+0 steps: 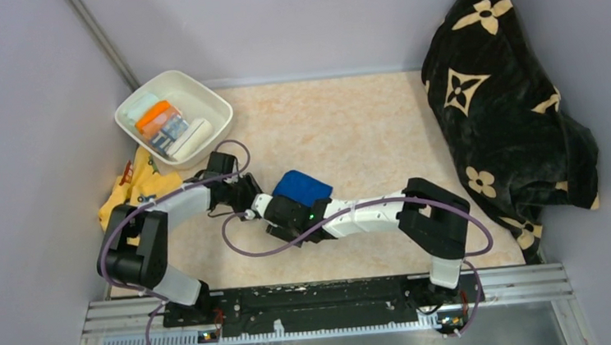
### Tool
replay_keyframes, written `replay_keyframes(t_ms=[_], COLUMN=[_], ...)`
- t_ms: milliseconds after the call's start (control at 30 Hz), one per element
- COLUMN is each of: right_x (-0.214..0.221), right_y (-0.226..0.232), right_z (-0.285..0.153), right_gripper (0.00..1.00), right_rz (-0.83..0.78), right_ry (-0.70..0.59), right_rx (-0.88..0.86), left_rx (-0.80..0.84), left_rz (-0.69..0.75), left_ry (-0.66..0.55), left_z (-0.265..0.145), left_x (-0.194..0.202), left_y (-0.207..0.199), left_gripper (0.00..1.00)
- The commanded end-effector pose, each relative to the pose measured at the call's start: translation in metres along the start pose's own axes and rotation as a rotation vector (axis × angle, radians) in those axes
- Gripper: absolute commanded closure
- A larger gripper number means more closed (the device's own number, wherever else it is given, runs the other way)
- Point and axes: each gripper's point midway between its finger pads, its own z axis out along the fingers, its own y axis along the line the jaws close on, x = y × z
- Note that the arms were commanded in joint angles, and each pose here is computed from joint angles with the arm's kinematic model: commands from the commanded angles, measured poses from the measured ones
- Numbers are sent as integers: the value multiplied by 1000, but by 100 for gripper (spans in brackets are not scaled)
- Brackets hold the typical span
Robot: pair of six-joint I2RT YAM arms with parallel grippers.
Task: Roll the towels
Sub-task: Roll the towel at the center of the board.
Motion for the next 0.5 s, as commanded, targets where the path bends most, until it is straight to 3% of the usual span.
replay_keyframes(t_ms=[0,133,267,467], right_x=[34,38,35,21], right_y=[8,11,15,24], right_z=[18,18,11,-4], right_gripper=[59,82,98,100], right_rz=[-3,88,240,517], right_ry=[98,117,99,43], right_rx=[-10,-109,-291,-677], left_rx=[-58,4,64,119], left_rz=[25,31,13,14], left_ry=[-5,-57,-116,-120], left_z=[8,-7,-29,-53], left_x=[-2,-11,-22,-19], left_y=[11,-7,-19,-30], left_gripper=[43,34,27,23])
